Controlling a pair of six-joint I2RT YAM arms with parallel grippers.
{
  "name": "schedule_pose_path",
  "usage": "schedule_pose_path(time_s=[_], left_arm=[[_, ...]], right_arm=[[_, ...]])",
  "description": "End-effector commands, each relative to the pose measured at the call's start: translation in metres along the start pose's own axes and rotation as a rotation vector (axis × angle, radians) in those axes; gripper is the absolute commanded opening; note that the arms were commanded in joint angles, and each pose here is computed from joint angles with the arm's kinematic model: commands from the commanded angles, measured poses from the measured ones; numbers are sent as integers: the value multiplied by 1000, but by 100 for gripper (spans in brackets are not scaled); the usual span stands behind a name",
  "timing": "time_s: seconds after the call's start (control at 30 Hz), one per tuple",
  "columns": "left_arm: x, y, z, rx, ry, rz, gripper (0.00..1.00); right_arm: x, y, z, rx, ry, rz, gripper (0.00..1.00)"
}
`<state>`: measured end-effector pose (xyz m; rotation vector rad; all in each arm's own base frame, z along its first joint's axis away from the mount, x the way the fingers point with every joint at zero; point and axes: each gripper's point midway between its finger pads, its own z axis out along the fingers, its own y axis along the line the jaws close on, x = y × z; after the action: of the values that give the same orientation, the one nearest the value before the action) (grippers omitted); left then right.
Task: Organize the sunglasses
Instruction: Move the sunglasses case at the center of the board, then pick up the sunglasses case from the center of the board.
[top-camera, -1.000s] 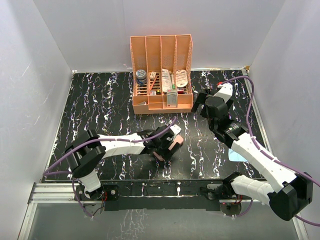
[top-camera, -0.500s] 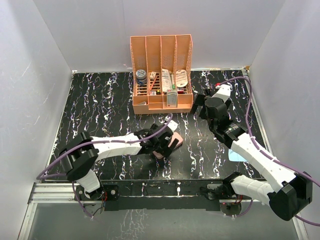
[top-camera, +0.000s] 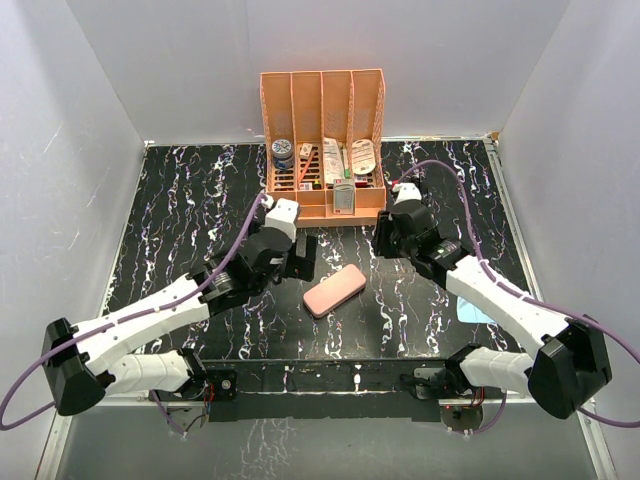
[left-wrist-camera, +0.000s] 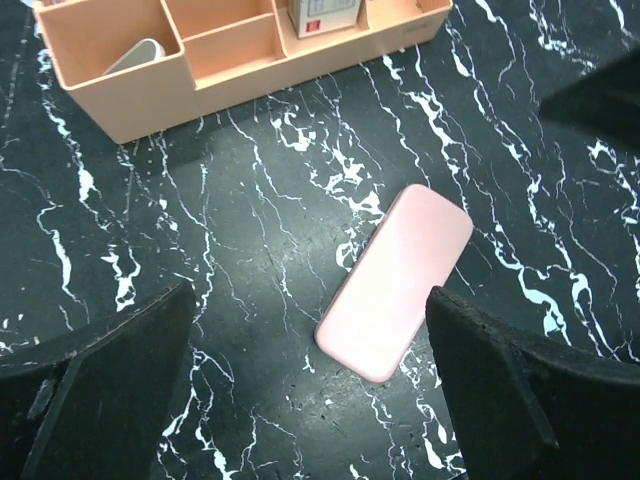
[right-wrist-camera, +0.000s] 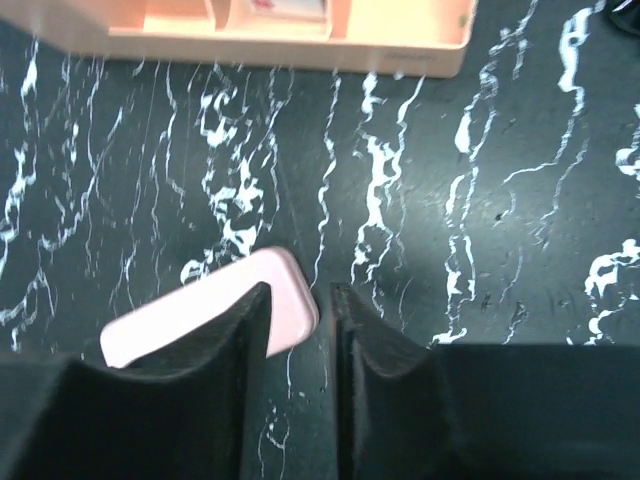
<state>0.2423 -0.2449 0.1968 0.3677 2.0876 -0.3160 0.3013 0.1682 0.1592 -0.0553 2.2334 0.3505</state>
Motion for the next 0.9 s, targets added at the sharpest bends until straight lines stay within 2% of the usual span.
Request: schedule_pose_path(time_s=[0.0,0.17,0.37,0.63,0.87], left_arm=[[13,28,-10,-103,27,-8,99],[18,42,-14,-130,17,-32,99],[18,64,-16,-183,9,-108,99],[25,117,-20,-341,68,-296,99],[31,130,-25,-362,80,-353,99]], right_arm=[[18,32,-5,-126,65,-59,20],[50,56,-11,-159,145,-134,9],[92,82,-17,-184,233,-216,3],[140,100,-19,-171,300,-333,0],[161,115,-13,-201,323,-357,0]])
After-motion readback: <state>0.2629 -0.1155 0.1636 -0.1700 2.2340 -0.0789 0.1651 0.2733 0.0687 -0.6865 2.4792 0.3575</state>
